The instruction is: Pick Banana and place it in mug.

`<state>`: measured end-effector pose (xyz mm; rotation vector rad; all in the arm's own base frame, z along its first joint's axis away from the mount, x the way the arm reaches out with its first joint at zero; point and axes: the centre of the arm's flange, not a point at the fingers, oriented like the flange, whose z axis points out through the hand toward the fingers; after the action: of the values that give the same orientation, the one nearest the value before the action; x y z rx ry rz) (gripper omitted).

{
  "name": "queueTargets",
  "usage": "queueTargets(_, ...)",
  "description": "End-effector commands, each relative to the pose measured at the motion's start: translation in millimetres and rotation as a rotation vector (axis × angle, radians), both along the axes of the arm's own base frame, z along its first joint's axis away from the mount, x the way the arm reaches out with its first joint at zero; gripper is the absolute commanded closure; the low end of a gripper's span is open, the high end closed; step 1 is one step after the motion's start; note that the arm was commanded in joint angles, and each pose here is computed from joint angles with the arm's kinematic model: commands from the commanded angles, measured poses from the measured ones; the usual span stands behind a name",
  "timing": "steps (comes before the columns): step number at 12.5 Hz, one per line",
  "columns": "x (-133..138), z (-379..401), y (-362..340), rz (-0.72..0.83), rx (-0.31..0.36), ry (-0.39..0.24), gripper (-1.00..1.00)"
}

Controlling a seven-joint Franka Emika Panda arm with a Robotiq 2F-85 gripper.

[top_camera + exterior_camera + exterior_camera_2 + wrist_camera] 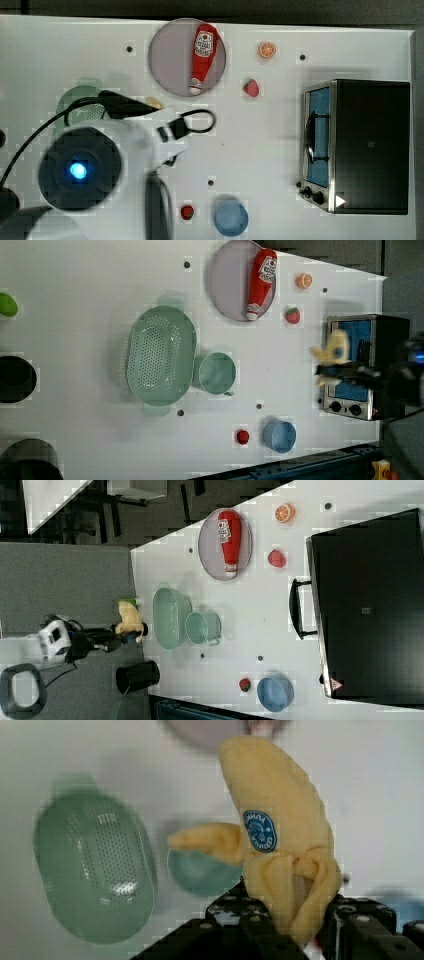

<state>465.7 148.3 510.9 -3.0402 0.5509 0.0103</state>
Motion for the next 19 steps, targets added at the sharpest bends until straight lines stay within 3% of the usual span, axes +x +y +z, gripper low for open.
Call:
queueTargets(1, -7, -69, 71, -0.237, -0.035, 0.113, 0.37)
queueTargets(5, -9, -139, 92, -0.308, -0.030, 0.113, 0.37)
queueTargets(7, -10, -181, 84, -0.317, -0.009, 0.078, 0.37)
queueTargets(9, -16, -204, 79, -0.315, -0.022, 0.099, 0.36)
queueTargets(12, -18, -225, 83, -0.310, 0.003, 0.085, -0.32)
queueTargets(13, -13, -227, 81, -0.319, 0.022, 0.061, -0.74)
queueTargets(14, -10, -226, 80, -0.323, 0.030, 0.049, -0.93)
queueTargets(17, 9, -185, 73, -0.349, 0.052, -0.016, -1.00)
queueTargets(19, 15, -146, 61, -0.371, 0.027, -0.010, -1.00)
